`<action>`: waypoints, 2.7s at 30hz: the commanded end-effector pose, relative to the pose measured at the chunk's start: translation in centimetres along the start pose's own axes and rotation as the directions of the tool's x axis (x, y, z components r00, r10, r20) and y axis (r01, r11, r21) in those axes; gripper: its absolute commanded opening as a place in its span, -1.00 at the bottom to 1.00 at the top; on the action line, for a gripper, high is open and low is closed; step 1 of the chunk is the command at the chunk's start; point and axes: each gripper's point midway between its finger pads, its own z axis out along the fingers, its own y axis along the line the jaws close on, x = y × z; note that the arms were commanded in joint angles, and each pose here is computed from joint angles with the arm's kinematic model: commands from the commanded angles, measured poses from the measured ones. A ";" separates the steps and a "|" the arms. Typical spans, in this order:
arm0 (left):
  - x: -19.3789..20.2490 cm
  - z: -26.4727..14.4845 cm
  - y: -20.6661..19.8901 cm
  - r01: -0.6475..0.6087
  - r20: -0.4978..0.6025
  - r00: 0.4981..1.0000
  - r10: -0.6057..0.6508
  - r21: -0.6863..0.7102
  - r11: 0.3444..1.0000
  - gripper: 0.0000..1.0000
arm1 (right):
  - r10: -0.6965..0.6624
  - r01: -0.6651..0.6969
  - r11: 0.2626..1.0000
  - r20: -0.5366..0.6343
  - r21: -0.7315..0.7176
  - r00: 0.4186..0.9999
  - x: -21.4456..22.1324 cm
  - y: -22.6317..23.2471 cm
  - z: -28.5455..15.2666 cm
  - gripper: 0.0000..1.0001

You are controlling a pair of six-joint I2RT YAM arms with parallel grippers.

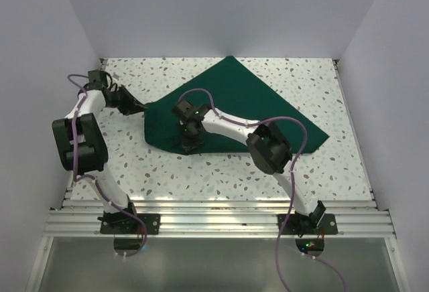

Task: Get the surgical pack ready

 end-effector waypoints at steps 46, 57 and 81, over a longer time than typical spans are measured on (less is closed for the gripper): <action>16.6 3.5 -29.3 -0.210 -0.070 0.963 0.259 0.402 0.891 -1.00 | 0.453 -0.412 0.836 -0.032 0.361 0.891 6.1 -33.4 -8.9 -1.00; 21.3 8.1 -31.9 -0.177 -0.174 0.943 0.283 0.457 0.872 -1.00 | 0.448 -0.404 0.841 -0.045 0.359 0.893 6.2 -33.3 -8.7 -1.00; 26.4 18.2 -27.7 -0.121 -0.355 0.897 0.263 0.375 0.919 -1.00 | 0.474 -0.436 0.839 -0.043 0.326 0.880 5.7 -32.7 -8.3 -1.00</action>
